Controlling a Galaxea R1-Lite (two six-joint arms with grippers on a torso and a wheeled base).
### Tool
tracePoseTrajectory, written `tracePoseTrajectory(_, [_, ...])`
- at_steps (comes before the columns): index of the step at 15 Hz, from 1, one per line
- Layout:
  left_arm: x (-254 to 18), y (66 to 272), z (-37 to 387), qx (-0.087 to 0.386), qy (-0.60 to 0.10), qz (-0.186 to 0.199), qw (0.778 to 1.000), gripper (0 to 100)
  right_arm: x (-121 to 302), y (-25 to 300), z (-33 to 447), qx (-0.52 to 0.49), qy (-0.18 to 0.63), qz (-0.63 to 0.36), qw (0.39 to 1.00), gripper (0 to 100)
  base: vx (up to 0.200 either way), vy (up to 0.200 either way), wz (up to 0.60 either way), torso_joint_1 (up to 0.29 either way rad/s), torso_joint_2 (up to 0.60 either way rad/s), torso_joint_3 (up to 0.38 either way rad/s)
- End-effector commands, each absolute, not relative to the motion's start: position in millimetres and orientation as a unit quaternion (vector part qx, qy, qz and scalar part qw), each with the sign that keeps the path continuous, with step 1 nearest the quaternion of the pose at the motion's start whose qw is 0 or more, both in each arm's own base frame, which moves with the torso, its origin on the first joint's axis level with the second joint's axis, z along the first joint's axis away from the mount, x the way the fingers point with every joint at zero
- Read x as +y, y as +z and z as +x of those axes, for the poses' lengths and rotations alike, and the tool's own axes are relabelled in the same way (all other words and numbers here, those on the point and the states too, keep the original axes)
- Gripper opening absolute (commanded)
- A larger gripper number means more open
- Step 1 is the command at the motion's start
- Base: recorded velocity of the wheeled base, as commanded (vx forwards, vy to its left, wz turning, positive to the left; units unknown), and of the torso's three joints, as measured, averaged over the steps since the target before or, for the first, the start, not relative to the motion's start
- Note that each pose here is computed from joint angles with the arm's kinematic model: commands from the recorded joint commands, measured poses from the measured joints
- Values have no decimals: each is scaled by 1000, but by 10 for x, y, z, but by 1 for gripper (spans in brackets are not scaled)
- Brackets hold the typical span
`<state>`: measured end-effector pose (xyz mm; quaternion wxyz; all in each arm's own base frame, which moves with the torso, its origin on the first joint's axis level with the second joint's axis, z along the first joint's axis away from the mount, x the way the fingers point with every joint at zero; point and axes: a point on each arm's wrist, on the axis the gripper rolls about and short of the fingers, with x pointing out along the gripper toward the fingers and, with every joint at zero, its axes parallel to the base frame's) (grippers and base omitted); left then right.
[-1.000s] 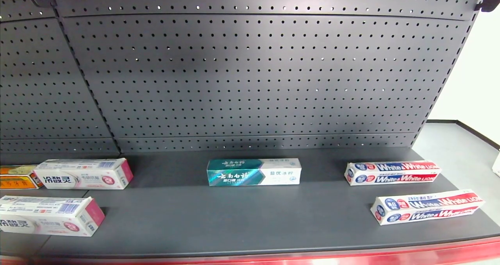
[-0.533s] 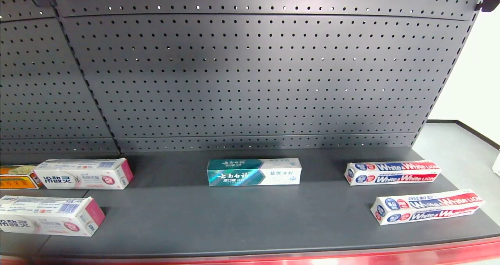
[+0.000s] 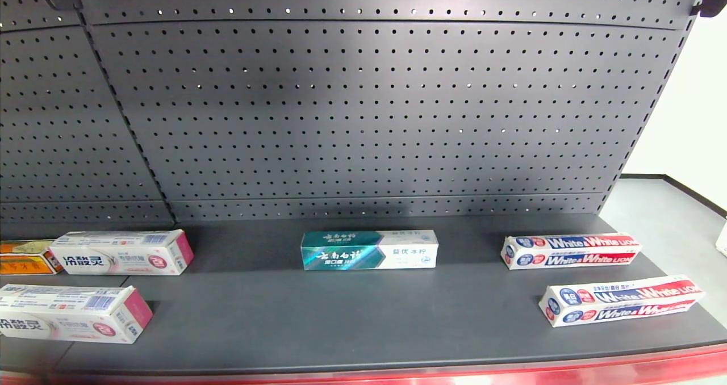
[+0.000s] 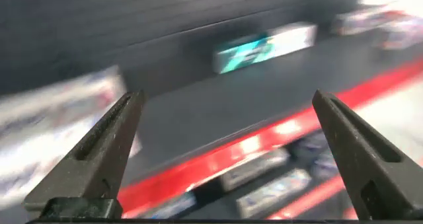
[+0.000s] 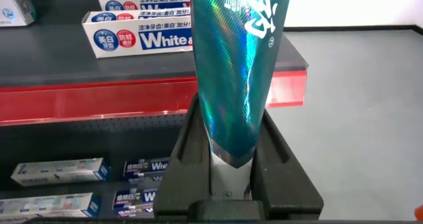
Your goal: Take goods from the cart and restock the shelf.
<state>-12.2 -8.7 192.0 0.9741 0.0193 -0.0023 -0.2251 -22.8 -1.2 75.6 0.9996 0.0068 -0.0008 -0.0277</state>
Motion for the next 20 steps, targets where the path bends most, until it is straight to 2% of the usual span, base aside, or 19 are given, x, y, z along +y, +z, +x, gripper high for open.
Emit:
tracePoseTrajectory(1, [-112,2094,109,37,-271,10,962,100,-12,756,-228,-1,-28,7,1000,0,0,0,0,0,0,0])
tracePoseTrajectory(3, [-129,2096,210,55,-297,17,953,100,-12,756,-228,-1,-28,6,1000,0,0,0,0,0,0,0])
tracePoseTrajectory(7, [-163,2082,436,75,-322,104,938,100,-12,756,-228,-1,-28,7,1000,0,0,0,0,0,0,0])
tracePoseTrajectory(8, [-168,2068,480,83,-323,115,936,100,-12,756,-228,-1,-28,6,1000,0,0,0,0,0,0,0])
tracePoseTrajectory(12, [-309,2183,710,113,-327,139,928,100,-12,756,-228,-1,-28,7,1000,0,0,0,0,0,0,0])
tracePoseTrajectory(16, [-632,2268,1123,139,-403,140,894,100,-12,756,-228,-1,-28,7,1000,0,0,0,0,0,0,0])
tracePoseTrajectory(18, [-748,2252,1319,151,-426,136,881,100,-12,756,-228,-1,-28,7,1000,0,0,0,0,0,0,0])
tracePoseTrajectory(20, [-902,2123,1450,179,-456,136,861,100,-12,756,-228,-1,-28,6,1000,0,0,0,0,0,0,0])
